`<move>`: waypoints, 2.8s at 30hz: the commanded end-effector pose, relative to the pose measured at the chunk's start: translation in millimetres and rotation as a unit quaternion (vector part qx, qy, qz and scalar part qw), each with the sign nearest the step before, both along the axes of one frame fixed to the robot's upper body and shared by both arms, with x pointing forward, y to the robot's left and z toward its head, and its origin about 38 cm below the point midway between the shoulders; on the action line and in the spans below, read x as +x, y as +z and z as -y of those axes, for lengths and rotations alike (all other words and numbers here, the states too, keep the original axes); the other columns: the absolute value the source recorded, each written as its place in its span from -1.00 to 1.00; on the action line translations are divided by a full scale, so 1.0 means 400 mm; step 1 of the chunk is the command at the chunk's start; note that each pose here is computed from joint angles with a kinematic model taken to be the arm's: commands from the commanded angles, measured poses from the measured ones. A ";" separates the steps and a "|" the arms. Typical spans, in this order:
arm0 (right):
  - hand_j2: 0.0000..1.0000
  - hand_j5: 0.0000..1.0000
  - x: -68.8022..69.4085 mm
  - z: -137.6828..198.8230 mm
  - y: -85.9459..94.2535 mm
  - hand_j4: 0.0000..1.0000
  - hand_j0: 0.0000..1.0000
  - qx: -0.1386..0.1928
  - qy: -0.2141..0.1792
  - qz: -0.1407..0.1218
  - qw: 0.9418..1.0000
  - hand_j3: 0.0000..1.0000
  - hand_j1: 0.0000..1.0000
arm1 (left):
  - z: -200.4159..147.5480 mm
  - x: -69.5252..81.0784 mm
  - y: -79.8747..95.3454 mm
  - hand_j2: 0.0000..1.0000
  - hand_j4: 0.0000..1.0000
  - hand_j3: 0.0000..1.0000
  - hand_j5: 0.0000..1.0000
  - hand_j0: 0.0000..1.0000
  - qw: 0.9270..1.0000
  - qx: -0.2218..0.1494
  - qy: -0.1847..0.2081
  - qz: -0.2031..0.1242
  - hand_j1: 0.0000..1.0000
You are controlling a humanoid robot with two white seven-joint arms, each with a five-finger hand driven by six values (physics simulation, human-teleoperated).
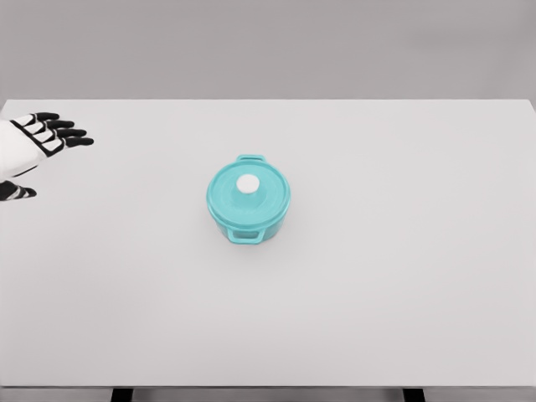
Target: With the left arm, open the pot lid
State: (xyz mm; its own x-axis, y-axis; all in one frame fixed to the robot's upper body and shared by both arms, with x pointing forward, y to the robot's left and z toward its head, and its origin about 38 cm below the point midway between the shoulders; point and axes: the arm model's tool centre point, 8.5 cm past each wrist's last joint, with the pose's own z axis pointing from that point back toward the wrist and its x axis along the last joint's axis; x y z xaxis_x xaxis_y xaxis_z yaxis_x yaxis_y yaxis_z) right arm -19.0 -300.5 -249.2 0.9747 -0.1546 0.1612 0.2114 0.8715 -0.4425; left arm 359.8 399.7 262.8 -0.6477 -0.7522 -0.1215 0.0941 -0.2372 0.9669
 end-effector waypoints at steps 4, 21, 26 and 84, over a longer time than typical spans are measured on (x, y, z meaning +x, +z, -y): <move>1.00 1.00 -0.002 0.000 0.000 1.00 1.00 0.001 0.000 0.000 1.000 1.00 1.00 | 0.004 0.000 0.007 1.00 1.00 1.00 1.00 1.00 1.000 -0.001 -0.003 0.003 1.00; 1.00 1.00 -0.001 -0.001 0.000 1.00 1.00 0.002 0.000 0.000 1.000 1.00 1.00 | 0.409 0.198 0.045 1.00 1.00 1.00 1.00 1.00 0.990 0.074 -0.111 0.051 1.00; 1.00 1.00 -0.001 -0.001 -0.001 1.00 1.00 0.003 0.000 0.000 1.000 1.00 1.00 | 0.492 0.198 0.031 1.00 1.00 1.00 1.00 1.00 0.989 0.032 -0.135 0.052 1.00; 1.00 1.00 -0.001 -0.001 0.000 1.00 1.00 0.002 0.000 0.000 1.000 1.00 1.00 | 0.617 0.137 -0.090 0.67 0.67 0.67 0.67 0.67 0.972 0.042 -0.228 -0.023 0.67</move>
